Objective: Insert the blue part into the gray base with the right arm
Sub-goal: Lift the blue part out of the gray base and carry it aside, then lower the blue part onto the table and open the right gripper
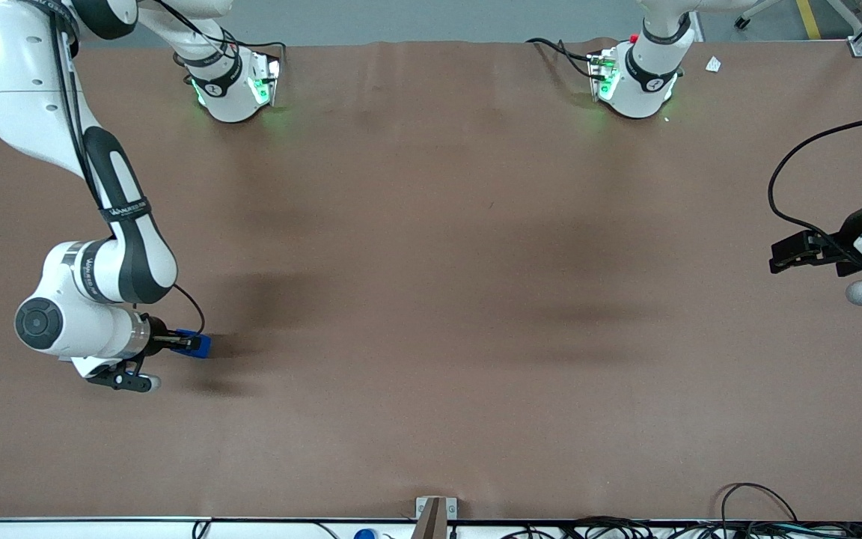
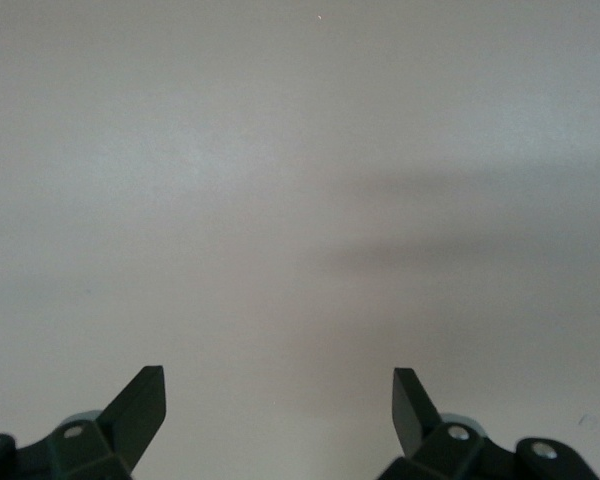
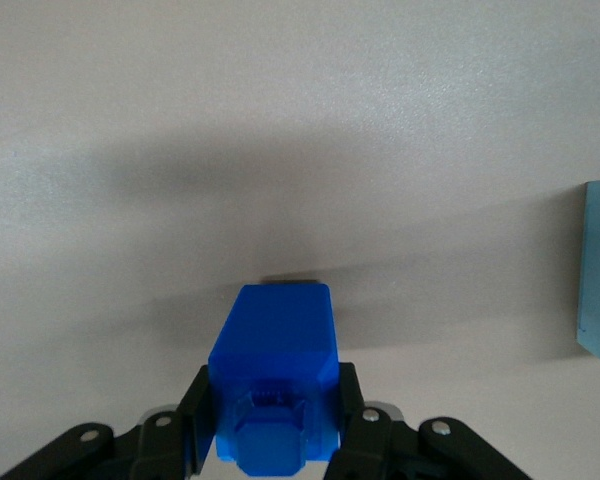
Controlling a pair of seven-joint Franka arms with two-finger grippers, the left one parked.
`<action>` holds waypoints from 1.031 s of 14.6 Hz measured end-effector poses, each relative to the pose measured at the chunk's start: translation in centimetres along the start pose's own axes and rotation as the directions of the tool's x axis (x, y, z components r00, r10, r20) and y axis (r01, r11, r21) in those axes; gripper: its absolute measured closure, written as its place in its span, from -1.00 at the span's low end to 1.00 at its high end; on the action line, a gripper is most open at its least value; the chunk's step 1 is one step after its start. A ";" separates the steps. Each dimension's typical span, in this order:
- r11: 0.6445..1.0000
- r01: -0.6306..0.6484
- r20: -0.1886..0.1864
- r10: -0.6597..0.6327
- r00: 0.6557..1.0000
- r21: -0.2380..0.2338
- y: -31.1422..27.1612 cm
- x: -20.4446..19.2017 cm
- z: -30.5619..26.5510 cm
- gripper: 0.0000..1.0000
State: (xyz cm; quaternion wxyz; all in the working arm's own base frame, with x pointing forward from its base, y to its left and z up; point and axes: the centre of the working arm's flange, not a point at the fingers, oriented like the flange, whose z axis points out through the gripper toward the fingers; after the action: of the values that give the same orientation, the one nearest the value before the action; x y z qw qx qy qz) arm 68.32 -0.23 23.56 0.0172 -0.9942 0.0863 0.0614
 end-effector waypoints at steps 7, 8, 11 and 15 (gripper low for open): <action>1.000 0.004 0.007 -0.004 1.000 0.004 -0.4 -0.4 0.6 -0.01; 1.000 0.005 0.009 -0.005 1.000 0.004 -0.4 -0.4 0.8 -0.01; 1.000 0.005 0.008 -0.005 1.000 0.005 -0.5 -0.4 0.8 -0.10; 1.000 -0.001 0.001 0.001 1.000 0.010 -0.3 -0.3 0.6 -0.90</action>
State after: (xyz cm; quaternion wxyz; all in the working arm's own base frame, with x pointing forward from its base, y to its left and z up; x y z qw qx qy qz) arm 68.02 0.14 22.97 0.0220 -0.9941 0.0870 0.0615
